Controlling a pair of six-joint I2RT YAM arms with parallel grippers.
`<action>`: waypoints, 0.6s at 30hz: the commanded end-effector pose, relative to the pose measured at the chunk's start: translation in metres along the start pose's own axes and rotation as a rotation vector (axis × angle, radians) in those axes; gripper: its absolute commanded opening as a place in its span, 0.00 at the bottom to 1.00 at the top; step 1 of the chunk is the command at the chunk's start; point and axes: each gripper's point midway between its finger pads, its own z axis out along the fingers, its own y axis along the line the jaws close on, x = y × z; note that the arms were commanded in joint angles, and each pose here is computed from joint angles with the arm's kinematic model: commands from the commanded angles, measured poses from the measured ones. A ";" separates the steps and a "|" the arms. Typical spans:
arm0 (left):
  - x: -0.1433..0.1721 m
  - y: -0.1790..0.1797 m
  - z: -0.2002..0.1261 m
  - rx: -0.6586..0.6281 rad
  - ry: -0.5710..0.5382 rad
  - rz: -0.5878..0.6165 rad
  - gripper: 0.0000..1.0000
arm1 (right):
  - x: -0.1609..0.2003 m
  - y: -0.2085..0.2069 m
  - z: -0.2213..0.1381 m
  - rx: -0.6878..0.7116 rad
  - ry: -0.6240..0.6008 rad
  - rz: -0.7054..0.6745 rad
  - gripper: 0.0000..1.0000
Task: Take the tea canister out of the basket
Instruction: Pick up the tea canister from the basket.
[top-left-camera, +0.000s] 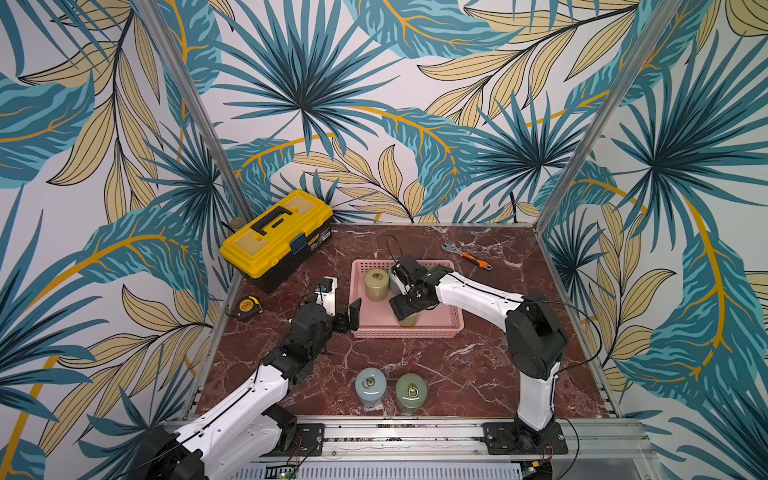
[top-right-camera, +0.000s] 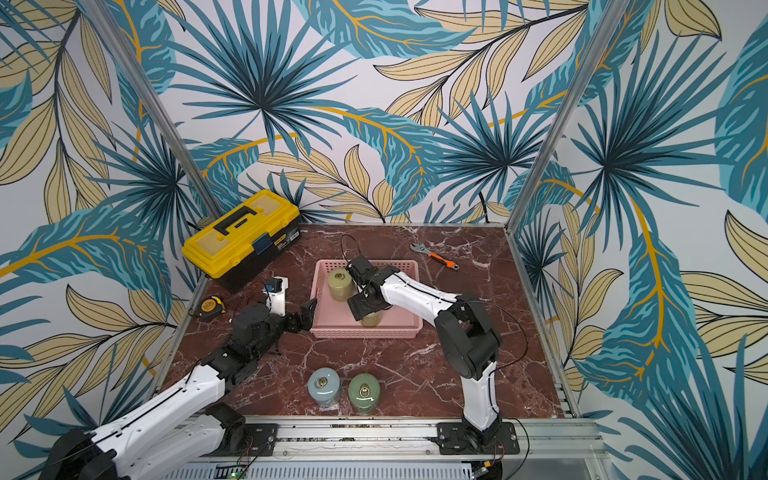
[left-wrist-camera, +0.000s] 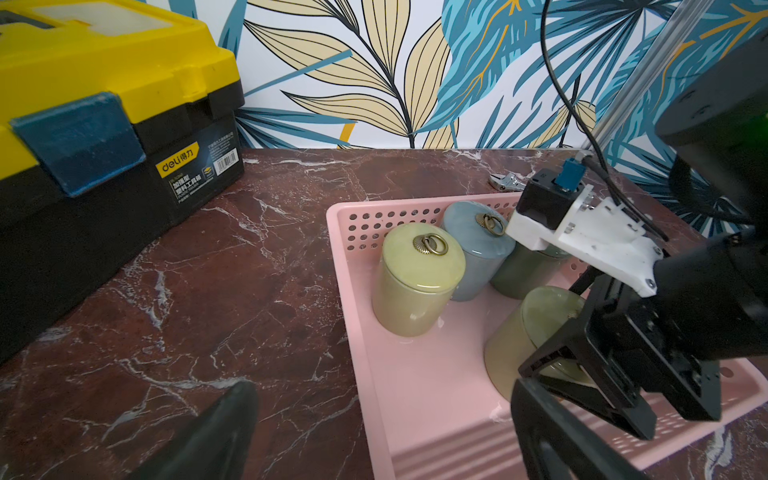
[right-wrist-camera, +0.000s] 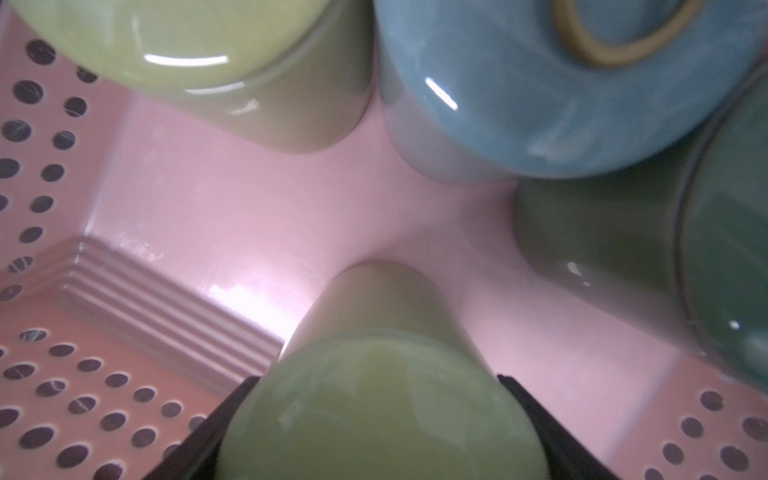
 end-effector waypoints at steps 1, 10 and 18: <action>0.008 0.005 0.002 -0.016 0.004 0.012 1.00 | -0.023 -0.001 -0.038 0.005 -0.093 -0.005 0.60; 0.009 0.006 0.002 -0.018 0.006 0.013 1.00 | -0.032 -0.003 -0.066 0.007 -0.129 -0.008 0.59; 0.009 0.005 0.002 -0.015 0.005 0.012 1.00 | -0.038 -0.005 -0.089 0.000 -0.161 -0.007 0.59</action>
